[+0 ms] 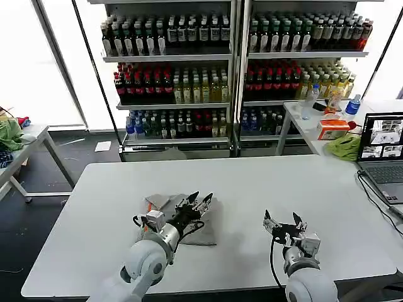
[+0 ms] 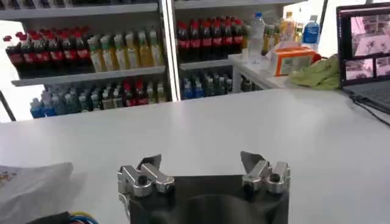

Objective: Fold and organize the clothes.

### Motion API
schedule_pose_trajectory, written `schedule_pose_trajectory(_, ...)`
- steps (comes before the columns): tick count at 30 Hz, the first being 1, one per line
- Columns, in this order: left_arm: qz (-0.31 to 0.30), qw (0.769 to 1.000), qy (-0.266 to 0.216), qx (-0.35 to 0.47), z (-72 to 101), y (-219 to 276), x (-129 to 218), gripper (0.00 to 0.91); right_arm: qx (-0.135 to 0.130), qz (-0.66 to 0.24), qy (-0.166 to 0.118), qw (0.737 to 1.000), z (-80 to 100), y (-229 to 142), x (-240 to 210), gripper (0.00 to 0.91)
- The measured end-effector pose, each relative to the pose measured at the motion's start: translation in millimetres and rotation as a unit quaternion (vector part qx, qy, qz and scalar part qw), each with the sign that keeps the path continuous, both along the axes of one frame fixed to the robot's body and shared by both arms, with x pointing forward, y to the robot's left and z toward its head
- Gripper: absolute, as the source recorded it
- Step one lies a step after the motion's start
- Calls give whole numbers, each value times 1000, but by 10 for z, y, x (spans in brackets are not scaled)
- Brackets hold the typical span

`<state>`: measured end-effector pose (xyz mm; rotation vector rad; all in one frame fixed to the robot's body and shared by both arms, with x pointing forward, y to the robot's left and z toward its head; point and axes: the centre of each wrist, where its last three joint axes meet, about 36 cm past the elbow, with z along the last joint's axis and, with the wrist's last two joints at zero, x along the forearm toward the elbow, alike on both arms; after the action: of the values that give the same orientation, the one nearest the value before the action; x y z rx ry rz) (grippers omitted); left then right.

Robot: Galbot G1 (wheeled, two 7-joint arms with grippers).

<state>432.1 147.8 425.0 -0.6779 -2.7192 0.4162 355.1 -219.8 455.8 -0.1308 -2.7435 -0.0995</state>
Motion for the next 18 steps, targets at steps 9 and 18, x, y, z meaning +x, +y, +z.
schedule_pose_trajectory(9, 33, 999, -10, 23, 117, 166, 101, 907, 66, 21, 16, 997, -14, 113, 155, 907)
schedule_pose_trajectory(18, 90, 992, -23, 80, 236, 657, 112, 907, 129, 57, 39, 989, -54, 416, 413, 907)
